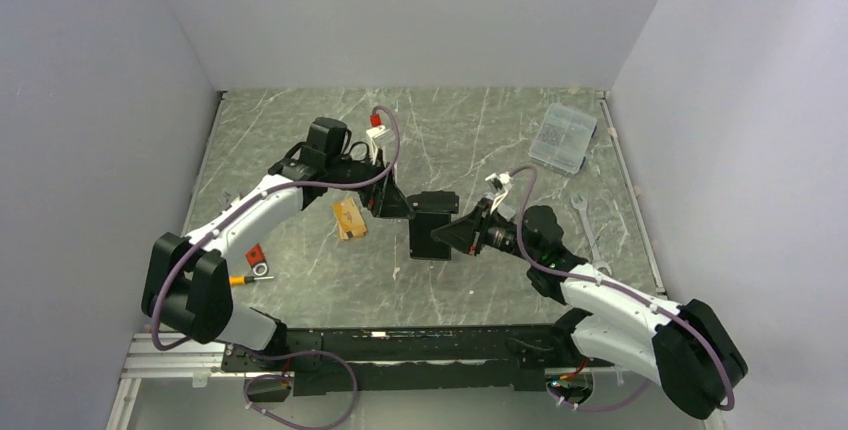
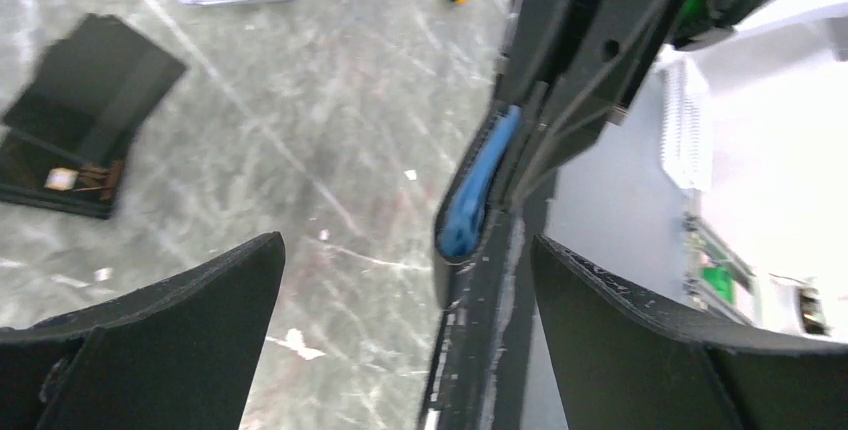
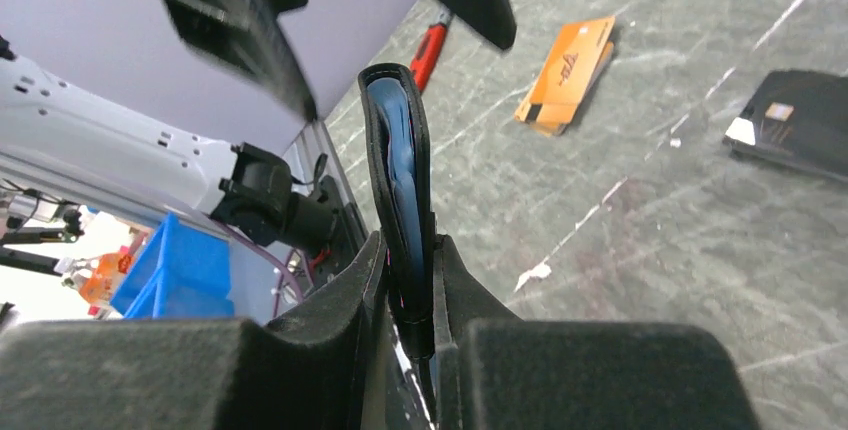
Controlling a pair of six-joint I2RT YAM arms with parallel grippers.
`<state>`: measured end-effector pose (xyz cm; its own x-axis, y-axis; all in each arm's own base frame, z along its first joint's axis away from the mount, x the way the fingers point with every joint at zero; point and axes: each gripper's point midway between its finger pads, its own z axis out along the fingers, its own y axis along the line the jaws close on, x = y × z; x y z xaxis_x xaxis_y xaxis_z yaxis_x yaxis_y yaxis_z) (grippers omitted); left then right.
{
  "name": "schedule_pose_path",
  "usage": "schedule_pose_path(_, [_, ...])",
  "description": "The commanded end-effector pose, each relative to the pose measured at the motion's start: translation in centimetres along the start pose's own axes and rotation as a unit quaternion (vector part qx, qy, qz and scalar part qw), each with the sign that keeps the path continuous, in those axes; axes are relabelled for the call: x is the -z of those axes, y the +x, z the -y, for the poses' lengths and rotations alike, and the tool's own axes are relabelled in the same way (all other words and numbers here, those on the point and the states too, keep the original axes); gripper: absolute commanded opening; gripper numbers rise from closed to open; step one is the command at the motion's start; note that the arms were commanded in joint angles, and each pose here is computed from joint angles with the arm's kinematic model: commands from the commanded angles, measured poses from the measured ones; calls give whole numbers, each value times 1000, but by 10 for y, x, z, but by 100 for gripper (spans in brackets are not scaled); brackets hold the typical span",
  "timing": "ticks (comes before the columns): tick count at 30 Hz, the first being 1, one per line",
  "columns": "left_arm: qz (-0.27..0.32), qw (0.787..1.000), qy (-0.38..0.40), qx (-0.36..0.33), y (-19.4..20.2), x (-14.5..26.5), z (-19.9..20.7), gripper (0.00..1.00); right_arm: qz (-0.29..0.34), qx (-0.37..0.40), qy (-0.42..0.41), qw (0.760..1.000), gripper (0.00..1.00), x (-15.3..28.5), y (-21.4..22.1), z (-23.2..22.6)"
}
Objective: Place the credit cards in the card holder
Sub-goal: Pick up the card holder from the center of the board.
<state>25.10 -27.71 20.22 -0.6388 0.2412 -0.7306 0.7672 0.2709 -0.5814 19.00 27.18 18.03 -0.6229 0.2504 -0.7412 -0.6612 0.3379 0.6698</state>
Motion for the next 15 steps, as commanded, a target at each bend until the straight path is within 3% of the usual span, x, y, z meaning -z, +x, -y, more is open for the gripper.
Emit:
schedule_pose_path(1, [11, 996, 87, 32, -3, 4, 38, 99, 5, 1, -2, 1000, 0, -11, -26, -13])
schedule_pose_path(7, [19, 995, 95, 28, -1, 11, 48, 97, 35, -17, -34, 999, 0, -22, -56, -36])
schedule_pose_path(15, [44, 990, 131, 41, -11, 21, 59, 62, 46, -18, -29, 998, 0, -46, -71, -47])
